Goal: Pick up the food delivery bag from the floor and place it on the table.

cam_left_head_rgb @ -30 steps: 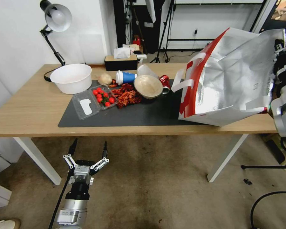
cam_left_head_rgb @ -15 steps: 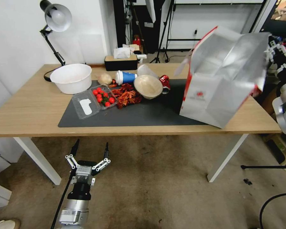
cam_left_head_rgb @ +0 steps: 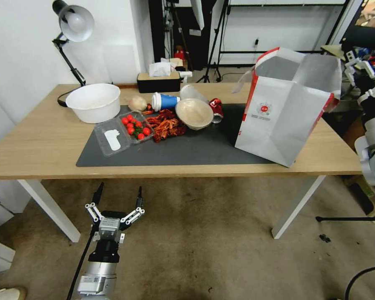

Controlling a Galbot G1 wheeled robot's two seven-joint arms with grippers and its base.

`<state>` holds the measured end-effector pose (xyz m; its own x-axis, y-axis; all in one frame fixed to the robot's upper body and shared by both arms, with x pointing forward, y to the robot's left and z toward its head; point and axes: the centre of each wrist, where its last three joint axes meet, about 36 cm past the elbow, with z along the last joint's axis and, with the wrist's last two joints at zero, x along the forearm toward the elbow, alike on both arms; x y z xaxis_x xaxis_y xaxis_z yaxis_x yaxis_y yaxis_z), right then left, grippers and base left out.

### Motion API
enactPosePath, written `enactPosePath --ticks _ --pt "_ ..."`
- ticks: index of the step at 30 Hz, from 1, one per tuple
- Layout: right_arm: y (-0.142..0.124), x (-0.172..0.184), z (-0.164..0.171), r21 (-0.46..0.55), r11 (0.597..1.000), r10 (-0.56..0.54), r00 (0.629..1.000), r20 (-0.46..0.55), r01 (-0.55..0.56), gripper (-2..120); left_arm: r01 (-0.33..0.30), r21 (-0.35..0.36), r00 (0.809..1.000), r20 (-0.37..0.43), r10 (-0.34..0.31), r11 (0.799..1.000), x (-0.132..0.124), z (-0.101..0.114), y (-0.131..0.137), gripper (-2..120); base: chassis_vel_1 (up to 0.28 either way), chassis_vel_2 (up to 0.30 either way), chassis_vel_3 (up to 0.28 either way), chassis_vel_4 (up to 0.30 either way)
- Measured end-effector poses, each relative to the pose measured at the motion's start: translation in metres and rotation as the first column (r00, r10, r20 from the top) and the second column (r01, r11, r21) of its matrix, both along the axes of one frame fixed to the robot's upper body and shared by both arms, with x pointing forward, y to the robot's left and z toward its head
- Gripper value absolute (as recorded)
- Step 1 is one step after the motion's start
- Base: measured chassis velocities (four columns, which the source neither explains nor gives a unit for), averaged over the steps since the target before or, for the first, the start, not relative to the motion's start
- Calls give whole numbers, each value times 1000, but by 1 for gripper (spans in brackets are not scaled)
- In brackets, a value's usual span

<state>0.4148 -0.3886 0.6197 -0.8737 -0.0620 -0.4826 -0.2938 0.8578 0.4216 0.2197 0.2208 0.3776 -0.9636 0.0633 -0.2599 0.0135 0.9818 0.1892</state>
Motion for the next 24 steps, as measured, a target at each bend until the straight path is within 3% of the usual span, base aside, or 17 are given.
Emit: enactPosePath --ticks 5,24 --pt "4 -11 -1 -12 1000 15 1000 24 -15 100 -3 -2 1000 2 3 1000 -1 0 0 100 0 0 0 0" --pt "49 -111 -18 -166 981 123 983 135 -100 100 1 -4 1000 12 -1 1000 -3 1 2 100 0 0 0 0"
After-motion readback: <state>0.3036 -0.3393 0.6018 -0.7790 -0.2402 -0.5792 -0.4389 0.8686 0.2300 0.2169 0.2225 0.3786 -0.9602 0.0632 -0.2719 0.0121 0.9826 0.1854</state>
